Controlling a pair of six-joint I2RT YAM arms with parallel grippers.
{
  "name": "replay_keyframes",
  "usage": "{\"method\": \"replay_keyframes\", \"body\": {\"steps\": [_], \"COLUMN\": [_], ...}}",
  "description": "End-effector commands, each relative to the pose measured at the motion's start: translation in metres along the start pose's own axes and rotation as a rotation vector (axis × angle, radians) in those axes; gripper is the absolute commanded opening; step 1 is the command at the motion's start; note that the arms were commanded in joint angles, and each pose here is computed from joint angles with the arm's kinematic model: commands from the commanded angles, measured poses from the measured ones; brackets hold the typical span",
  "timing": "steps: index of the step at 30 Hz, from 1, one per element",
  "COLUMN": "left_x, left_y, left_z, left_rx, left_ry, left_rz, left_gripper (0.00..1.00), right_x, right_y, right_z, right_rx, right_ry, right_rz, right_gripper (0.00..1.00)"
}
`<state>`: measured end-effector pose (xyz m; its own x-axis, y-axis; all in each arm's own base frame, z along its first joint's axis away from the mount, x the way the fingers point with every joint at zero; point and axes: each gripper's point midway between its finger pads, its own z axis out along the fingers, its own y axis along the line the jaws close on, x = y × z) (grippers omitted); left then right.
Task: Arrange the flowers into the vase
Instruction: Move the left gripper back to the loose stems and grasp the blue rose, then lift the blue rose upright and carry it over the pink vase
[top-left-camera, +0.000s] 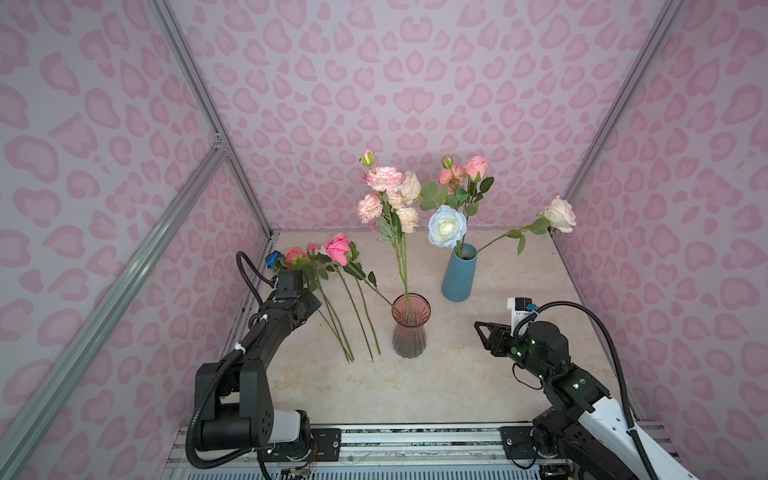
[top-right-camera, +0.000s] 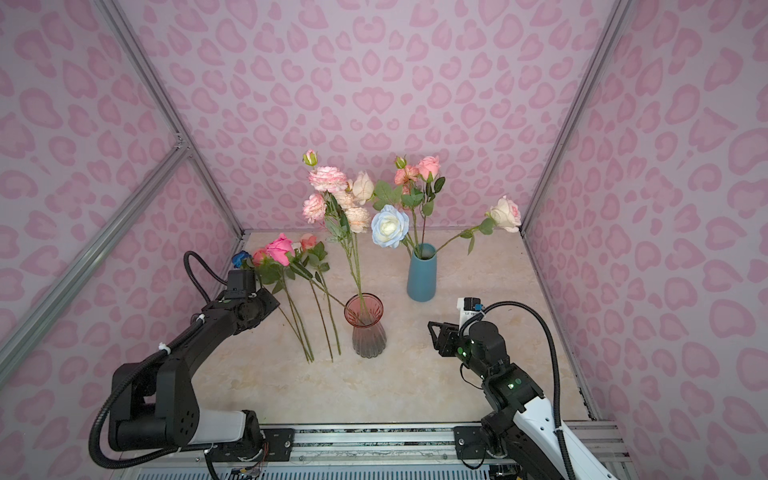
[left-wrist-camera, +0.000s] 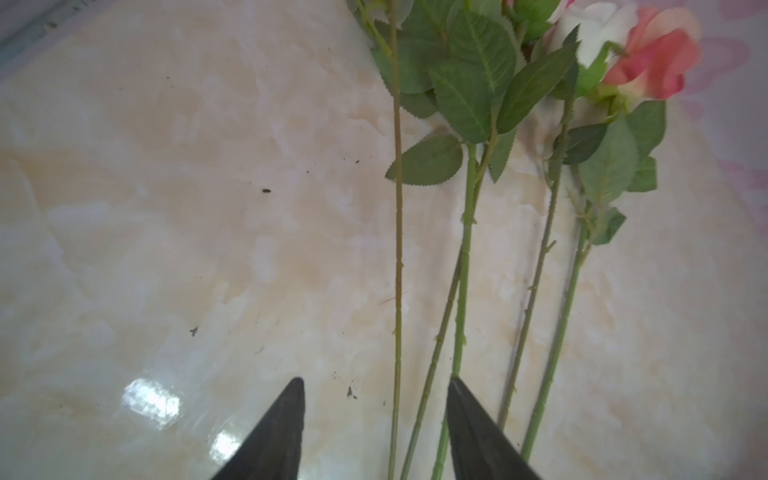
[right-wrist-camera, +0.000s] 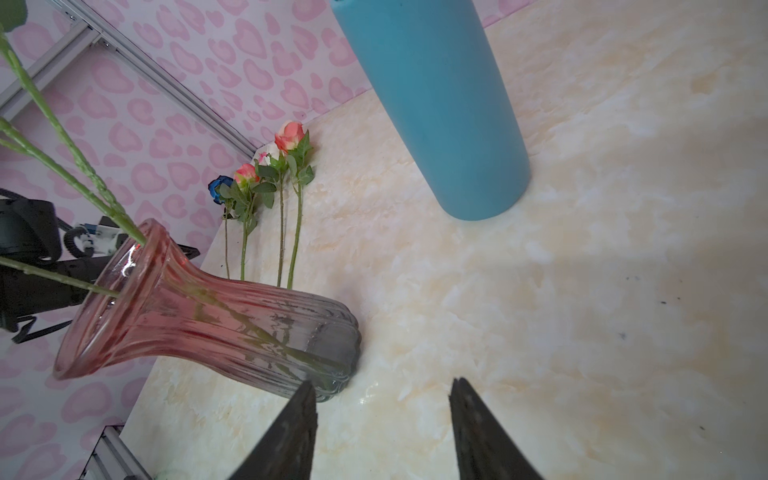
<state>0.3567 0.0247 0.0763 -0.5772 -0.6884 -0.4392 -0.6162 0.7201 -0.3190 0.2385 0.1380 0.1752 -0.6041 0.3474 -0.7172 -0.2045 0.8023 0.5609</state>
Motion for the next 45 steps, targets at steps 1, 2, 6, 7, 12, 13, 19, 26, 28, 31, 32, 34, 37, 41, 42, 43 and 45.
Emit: {"method": "replay_keyframes", "body": {"steps": [1, 2, 6, 7, 12, 13, 19, 26, 28, 31, 32, 34, 37, 41, 42, 43, 45], "left_x": [-0.005, -0.004, 0.000, 0.000, 0.000, -0.001, -0.013, -0.037, -0.046, -0.061, -0.065, -0.068, -0.064, -0.057, -0.054, -0.051, -0.044], "left_y": [-0.017, -0.019, -0.027, -0.030, -0.026, -0.025, -0.025, -0.042, -0.052, -0.070, -0.078, -0.095, -0.115, -0.118, -0.118, -0.117, -0.116], "left_z": [0.020, 0.026, 0.045, 0.049, 0.050, 0.048, 0.023, -0.043, -0.075, -0.139, -0.165, -0.218, -0.298, -0.377, -0.388, -0.399, -0.414], "left_rx": [0.069, 0.074, 0.098, 0.107, 0.082, 0.076, 0.070, 0.150, 0.200, 0.306, 0.352, 0.431, 0.581, 0.719, 0.748, 0.775, 0.826], "left_ry": [0.012, 0.018, 0.056, 0.066, 0.070, 0.064, 0.014, -0.088, -0.145, -0.274, -0.331, -0.453, -0.630, -0.760, -0.770, -0.781, -0.790], "left_rz": [-0.011, -0.011, -0.002, 0.004, 0.025, 0.034, 0.075, 0.093, 0.106, 0.146, 0.177, 0.261, 0.369, 0.461, 0.479, 0.493, 0.521], "left_gripper": [0.55, 0.55, 0.50, 0.46, 0.19, 0.16, 0.07, 0.04, 0.04, 0.04, 0.04, 0.04, 0.04, 0.04, 0.04, 0.04, 0.04], "right_x": [-0.005, -0.005, -0.005, -0.004, -0.004, -0.005, -0.012, -0.019, -0.019, -0.021, -0.022, -0.024, -0.025, -0.026, -0.027, -0.027, -0.028], "right_y": [0.002, 0.002, 0.000, -0.001, -0.002, -0.002, 0.000, 0.010, 0.011, 0.012, 0.013, 0.013, 0.012, 0.013, 0.013, 0.013, 0.014], "right_z": [0.000, 0.001, 0.002, 0.003, 0.003, 0.003, 0.001, -0.001, -0.001, -0.005, -0.006, -0.009, -0.010, -0.010, -0.010, -0.010, -0.009], "right_rx": [-0.011, -0.008, -0.002, 0.002, 0.006, 0.005, 0.008, -0.021, -0.025, -0.029, -0.028, -0.028, -0.019, -0.018, -0.017, -0.017, -0.019], "right_ry": [-0.017, -0.016, -0.012, -0.010, -0.010, -0.011, -0.023, -0.030, -0.028, -0.033, -0.039, -0.046, -0.050, -0.053, -0.056, -0.057, -0.055], "right_rz": [-0.013, -0.013, -0.018, -0.019, -0.017, -0.017, -0.036, -0.034, -0.030, -0.030, -0.030, -0.030, -0.030, -0.021, -0.018, -0.016, -0.009], "right_gripper": [0.53, 0.53, 0.53, 0.53, 0.53, 0.53, 0.53, 0.53, 0.53, 0.53, 0.53, 0.53, 0.53, 0.53, 0.52, 0.52, 0.52]}}
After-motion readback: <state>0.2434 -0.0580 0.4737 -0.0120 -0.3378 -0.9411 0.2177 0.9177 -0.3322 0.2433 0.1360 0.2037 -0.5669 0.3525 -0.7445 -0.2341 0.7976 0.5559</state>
